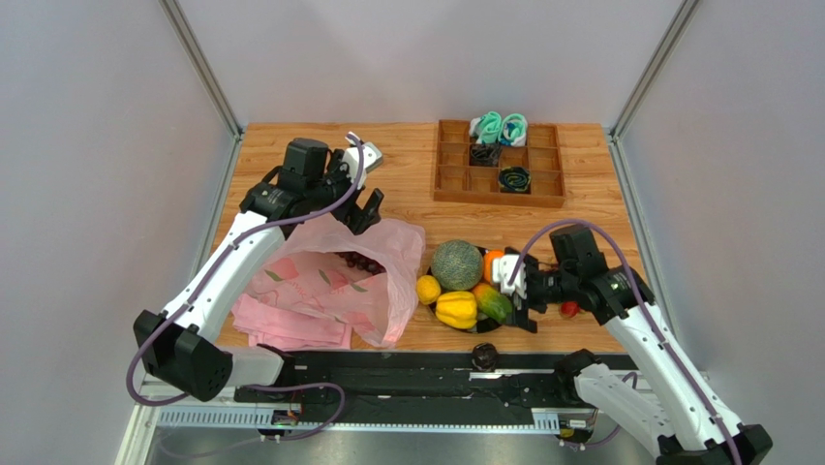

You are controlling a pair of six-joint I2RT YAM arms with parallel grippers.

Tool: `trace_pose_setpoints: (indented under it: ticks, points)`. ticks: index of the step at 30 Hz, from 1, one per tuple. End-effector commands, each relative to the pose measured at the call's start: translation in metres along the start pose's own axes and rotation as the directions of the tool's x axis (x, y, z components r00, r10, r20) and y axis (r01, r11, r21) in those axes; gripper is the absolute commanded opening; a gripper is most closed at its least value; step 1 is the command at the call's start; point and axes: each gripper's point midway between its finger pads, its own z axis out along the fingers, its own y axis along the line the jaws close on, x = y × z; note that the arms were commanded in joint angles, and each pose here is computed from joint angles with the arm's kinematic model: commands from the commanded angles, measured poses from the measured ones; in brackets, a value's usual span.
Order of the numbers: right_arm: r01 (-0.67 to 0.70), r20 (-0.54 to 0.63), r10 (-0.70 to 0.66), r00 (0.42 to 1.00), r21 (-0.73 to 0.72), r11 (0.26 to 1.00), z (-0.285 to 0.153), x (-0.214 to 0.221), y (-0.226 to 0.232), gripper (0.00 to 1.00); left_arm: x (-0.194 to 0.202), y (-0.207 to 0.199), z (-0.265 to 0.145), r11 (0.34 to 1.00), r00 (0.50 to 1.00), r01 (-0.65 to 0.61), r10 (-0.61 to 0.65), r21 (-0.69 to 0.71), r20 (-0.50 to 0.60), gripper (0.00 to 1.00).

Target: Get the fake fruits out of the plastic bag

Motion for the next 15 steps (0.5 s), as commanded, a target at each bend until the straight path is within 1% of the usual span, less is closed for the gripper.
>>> trace_pose_setpoints:
  ticks: [1,2,3,4,5,7,8,9,10,12,15]
  points:
    - [0.235,-0.012,-0.251,0.968,-0.313,0.92,0.002,0.006,0.069,0.94,-0.017,-0.018,-0.029,0.996,0.994,0.083,-0.085,0.03,0.075,0.99]
    - [0.292,0.003,-0.319,0.948,-0.416,0.861,0.006,0.006,0.093,0.9,-0.017,-0.022,-0.034,0.995,0.992,0.096,-0.099,0.041,0.08,0.99]
    - [0.322,0.007,-0.358,0.934,-0.452,0.832,0.008,0.009,0.102,0.88,-0.018,-0.025,-0.038,0.994,0.99,0.098,-0.101,0.044,0.095,0.99]
    - [0.36,0.005,-0.408,0.913,-0.479,0.801,0.01,0.015,0.109,0.88,-0.022,-0.029,-0.05,0.995,0.986,0.09,-0.095,0.039,0.134,0.99]
    - [0.411,0.035,-0.465,0.885,-0.53,0.742,0.018,0.022,0.125,0.88,-0.017,-0.031,-0.052,0.995,0.985,0.096,-0.101,0.038,0.138,0.99]
    - [0.449,0.03,-0.519,0.854,-0.544,0.709,0.027,0.032,0.13,0.9,-0.021,-0.036,-0.067,0.996,0.978,0.088,-0.091,0.021,0.19,0.99]
    - [0.48,0.051,-0.547,0.836,-0.552,0.682,0.035,0.031,0.134,0.89,-0.019,-0.038,-0.071,0.996,0.977,0.084,-0.086,0.019,0.195,0.99]
    - [0.458,0.019,-0.548,0.836,-0.574,0.679,0.04,0.04,0.135,0.89,-0.017,-0.04,-0.076,0.996,0.976,0.082,-0.084,0.016,0.2,0.99]
    - [0.452,0.013,-0.547,0.837,-0.581,0.677,0.044,0.041,0.136,0.88,-0.018,-0.042,-0.086,0.998,0.972,0.065,-0.064,0.003,0.225,0.99]
    - [0.432,-0.016,-0.537,0.843,-0.575,0.695,0.053,0.044,0.133,0.86,-0.013,-0.044,-0.092,0.998,0.972,0.061,-0.059,-0.003,0.227,0.99]
    - [0.398,-0.058,-0.525,0.849,-0.583,0.708,0.065,0.053,0.132,0.79,-0.008,-0.046,-0.101,0.998,0.97,0.064,-0.059,-0.014,0.234,0.99]
